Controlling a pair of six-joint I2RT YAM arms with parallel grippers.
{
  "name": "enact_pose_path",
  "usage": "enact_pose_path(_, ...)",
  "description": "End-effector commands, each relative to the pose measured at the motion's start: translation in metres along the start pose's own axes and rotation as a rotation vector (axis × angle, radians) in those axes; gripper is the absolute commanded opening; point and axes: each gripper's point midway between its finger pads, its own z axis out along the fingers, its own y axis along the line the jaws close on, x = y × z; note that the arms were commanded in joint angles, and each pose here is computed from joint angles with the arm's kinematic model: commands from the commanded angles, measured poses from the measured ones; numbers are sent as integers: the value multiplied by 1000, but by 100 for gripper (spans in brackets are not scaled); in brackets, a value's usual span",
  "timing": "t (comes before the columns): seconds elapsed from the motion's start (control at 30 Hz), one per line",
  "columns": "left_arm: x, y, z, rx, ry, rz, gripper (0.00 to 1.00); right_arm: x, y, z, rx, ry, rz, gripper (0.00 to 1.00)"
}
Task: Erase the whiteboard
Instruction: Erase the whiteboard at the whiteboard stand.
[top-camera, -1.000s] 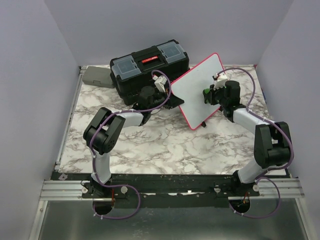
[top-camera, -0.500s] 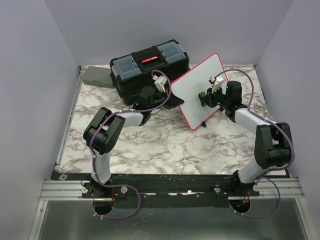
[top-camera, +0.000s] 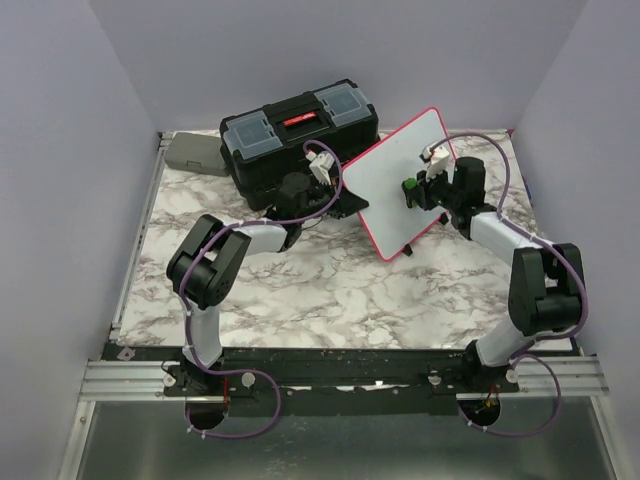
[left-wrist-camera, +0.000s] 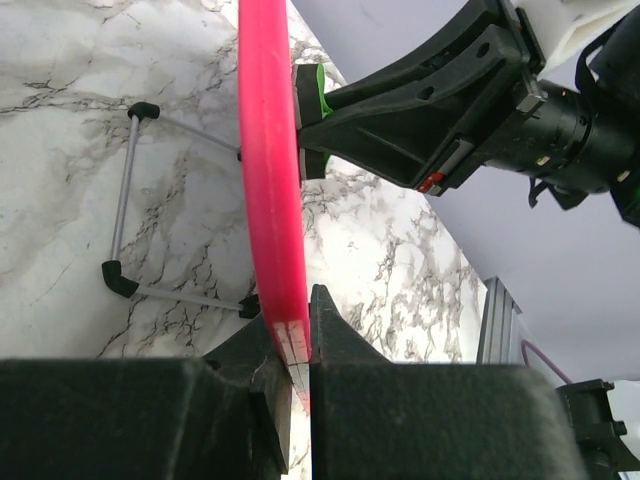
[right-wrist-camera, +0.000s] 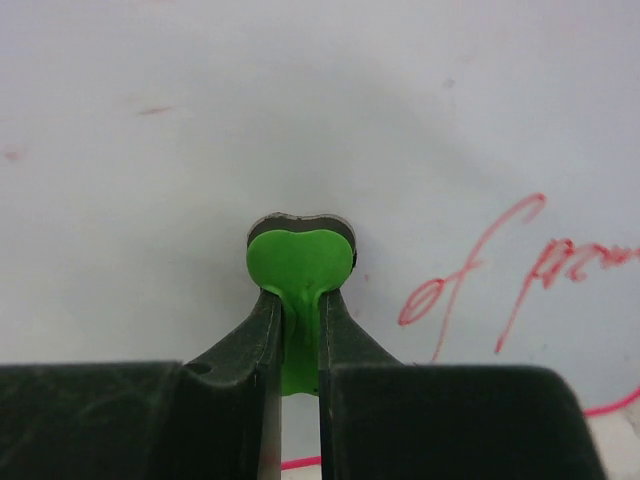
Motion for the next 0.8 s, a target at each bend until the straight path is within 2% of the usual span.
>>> enact_pose_path(0.0,15,-41,2,147,82,-2,0,26,86,-15,-528,98,-38,1)
enact_pose_path(0.1,15,-42,1,148,82,1,0,23,71,-9,-429,89,-42,1)
enact_pose_path(0.27,16,-41,1,148,82,-1,0,11,-24,4,164,40,75,1)
enact_pose_path(0.33,16,-41,1,149,81,-1,0,11,-40,1,260,32,80,1)
enact_pose_path(0.4,16,-41,1,149,84,-2,0,11,-44,0,284,28,80,1)
enact_pose_path(0.53,16,-41,1,148,82,0,0,15,-46,2,285,49,68,1)
enact_pose_path(0.6,16,-41,1,148,82,-1,0,18,-36,4,211,81,15,1)
enact_pose_path(0.7,16,-41,1,148,82,-1,0,41,41,-2,-282,188,-102,1)
enact_pose_path(0.77,16,-41,1,150,83,0,0,54,76,-14,-510,224,-95,1)
